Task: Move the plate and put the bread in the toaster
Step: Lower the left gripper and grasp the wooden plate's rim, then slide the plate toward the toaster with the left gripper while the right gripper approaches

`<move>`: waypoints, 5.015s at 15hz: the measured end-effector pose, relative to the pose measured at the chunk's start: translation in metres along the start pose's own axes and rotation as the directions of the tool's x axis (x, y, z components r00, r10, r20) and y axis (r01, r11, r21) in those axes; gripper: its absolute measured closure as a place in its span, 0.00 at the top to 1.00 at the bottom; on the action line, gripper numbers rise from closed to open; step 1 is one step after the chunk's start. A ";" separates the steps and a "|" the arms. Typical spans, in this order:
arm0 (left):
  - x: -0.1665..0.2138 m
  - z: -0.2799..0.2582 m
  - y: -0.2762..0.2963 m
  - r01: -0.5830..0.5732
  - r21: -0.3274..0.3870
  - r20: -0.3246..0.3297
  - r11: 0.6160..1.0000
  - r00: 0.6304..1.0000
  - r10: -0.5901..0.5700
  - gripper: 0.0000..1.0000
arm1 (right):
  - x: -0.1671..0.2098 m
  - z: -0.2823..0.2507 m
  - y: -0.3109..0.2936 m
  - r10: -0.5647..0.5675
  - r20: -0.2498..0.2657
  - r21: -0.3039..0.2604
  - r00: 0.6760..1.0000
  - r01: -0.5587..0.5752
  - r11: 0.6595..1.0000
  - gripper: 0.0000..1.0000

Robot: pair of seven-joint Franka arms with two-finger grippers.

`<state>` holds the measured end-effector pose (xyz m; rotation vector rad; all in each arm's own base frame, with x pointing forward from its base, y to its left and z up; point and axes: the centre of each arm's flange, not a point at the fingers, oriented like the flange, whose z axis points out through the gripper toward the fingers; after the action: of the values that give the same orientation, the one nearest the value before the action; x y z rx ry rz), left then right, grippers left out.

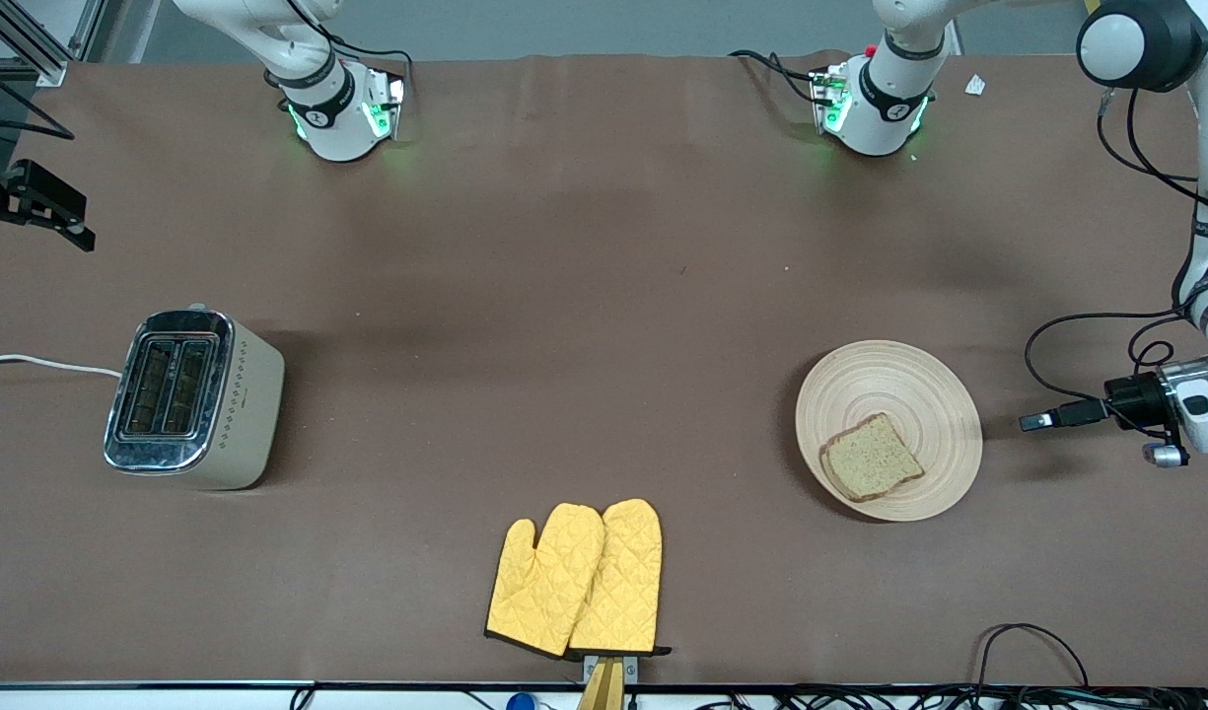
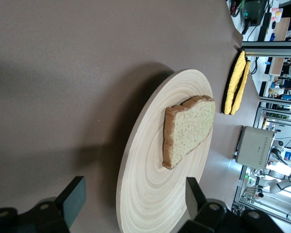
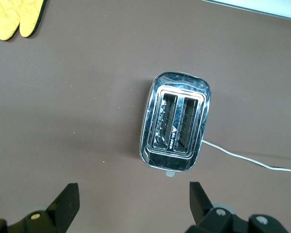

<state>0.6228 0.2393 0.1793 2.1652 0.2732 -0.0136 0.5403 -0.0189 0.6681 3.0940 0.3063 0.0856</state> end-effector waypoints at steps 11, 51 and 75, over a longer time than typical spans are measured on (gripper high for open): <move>0.001 0.046 -0.015 0.025 -0.046 0.036 0.999 0.999 -0.023 0.75 | 0.000 0.000 0.000 -0.001 -0.001 0.000 1.000 0.001 1.000 1.00; 0.018 0.054 0.019 -0.148 0.027 0.120 0.989 0.982 0.144 0.09 | 0.001 0.000 -0.003 -0.005 -0.002 0.001 1.000 0.005 1.000 1.00; 0.021 0.050 0.265 0.011 0.419 0.136 0.908 0.988 -0.075 0.09 | 0.006 0.011 0.001 0.000 0.017 0.005 1.000 0.000 1.000 1.00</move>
<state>0.7013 0.0576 0.3631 2.5683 0.2475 -0.2833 0.5470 -0.0186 0.6579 3.0974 0.3065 0.0589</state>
